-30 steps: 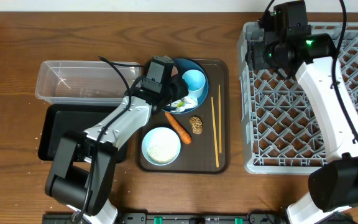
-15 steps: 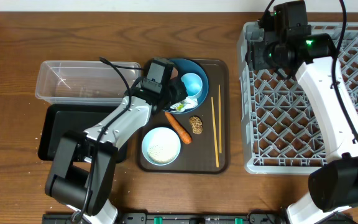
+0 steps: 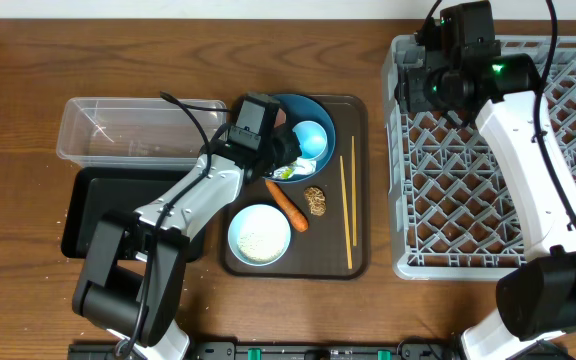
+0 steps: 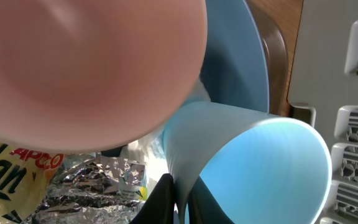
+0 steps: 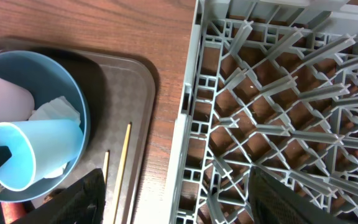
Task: Sort waste into correct bins and load items into the dishwasher rack
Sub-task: 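Reach the left gripper over the plate and grasp the blue cup, then lift the blue cup with the left gripper toward the right gripper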
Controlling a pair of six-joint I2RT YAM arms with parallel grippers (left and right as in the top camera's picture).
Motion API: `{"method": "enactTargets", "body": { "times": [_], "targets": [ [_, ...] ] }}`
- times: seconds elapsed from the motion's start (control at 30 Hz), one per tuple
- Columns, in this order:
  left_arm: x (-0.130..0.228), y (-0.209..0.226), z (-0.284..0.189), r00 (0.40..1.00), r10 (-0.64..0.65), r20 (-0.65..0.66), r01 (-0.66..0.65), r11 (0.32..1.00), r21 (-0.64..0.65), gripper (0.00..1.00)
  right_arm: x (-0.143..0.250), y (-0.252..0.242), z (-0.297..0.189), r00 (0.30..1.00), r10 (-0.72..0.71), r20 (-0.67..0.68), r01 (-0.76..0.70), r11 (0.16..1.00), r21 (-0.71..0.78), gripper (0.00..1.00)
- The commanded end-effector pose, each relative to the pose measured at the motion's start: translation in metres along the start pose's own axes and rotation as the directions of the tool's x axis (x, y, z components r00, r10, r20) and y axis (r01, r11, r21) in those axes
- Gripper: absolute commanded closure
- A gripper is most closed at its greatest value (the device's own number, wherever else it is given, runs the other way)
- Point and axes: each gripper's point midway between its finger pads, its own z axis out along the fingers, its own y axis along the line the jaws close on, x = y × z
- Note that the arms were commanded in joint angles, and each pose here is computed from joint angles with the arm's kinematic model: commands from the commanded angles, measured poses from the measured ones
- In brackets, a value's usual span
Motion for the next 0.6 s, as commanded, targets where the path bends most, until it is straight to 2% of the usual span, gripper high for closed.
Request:
{"method": "enactTargets", "body": {
  "times": [0.0,0.2,0.43,0.57],
  "targets": [
    [-0.007,-0.007,-0.003,0.999,0.027,0.021,-0.027,1.000,0.010,0.91,0.000,-0.004,0.002,1.000,0.020,-0.005,-0.020,1.000,0.007,0.32],
    [-0.013,-0.012,-0.011,0.996,0.078,0.044,-0.079,0.997,0.023,0.94,0.000,-0.005,0.002,1.000,0.021,-0.003,-0.021,1.000,0.008,0.31],
    [-0.041,-0.023,-0.047,0.983,0.120,0.141,-0.130,0.990,0.060,0.94,-0.006,-0.015,0.001,0.998,0.054,0.020,-0.054,0.999,0.005,0.30],
    [-0.056,-0.038,-0.080,0.969,0.128,0.212,-0.155,0.981,0.115,0.94,-0.016,-0.024,-0.002,0.992,0.112,0.049,-0.107,0.989,-0.103,0.28]
  ]
}}
